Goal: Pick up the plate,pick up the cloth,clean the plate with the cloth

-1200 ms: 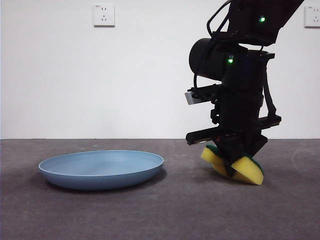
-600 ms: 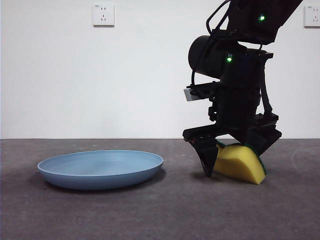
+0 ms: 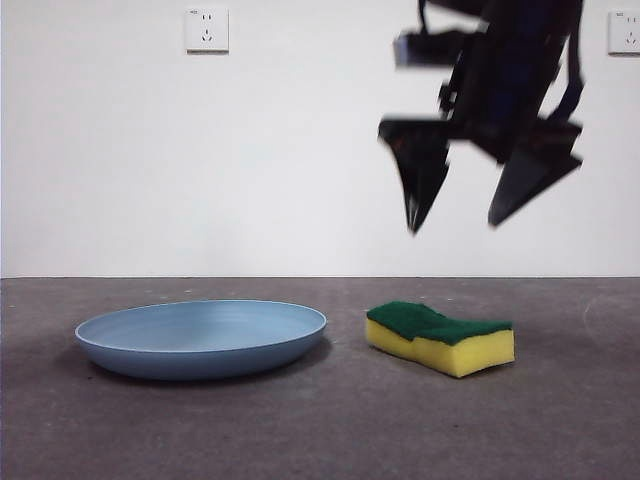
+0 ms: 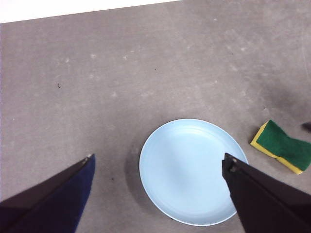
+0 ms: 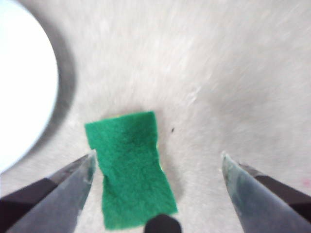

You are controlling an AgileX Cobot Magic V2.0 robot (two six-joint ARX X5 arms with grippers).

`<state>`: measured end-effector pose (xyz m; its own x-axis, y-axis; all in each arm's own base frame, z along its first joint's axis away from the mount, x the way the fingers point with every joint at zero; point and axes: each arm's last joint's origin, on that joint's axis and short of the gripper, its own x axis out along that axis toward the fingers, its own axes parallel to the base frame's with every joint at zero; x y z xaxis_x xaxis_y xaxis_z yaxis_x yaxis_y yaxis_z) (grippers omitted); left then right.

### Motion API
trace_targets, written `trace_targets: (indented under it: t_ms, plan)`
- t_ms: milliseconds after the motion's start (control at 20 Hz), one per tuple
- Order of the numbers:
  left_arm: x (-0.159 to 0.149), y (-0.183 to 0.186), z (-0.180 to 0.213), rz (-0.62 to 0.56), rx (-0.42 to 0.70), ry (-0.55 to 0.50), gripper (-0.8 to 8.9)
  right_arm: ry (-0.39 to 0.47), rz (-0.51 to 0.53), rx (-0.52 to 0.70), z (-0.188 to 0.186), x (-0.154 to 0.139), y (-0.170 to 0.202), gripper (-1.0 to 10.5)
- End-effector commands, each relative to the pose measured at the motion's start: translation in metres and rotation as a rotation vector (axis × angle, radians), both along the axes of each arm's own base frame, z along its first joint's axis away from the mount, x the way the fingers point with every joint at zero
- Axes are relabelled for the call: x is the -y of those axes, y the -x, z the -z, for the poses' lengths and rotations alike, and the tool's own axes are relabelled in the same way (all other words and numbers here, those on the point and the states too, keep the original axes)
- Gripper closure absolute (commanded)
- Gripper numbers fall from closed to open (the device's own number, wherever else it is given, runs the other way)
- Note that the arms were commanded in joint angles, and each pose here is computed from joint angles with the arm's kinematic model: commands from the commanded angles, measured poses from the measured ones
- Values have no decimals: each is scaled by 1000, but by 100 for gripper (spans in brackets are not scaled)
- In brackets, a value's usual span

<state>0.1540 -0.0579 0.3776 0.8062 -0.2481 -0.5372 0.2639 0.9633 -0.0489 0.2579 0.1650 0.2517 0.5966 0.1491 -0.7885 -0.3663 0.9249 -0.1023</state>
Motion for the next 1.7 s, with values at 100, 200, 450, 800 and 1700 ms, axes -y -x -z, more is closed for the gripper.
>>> trace_targets:
  t_ms: [100,200,450,800,1700]
  plan:
    - [2,-6,4,35,1,-81,853,-61,0,83,-31,11,18,976]
    - [3,-8,6,46,0,-99,822,-106,-5,147,-51,19,30,955]
    - [0,0,2,41,122,-55,822,-220,-74,254,-87,37,60,955]
    - [-19,40,77,-47,319,79,822,-344,-82,461,-75,67,106,956]
    - [-21,48,118,-13,322,137,815,-276,-40,446,-35,87,132,946]
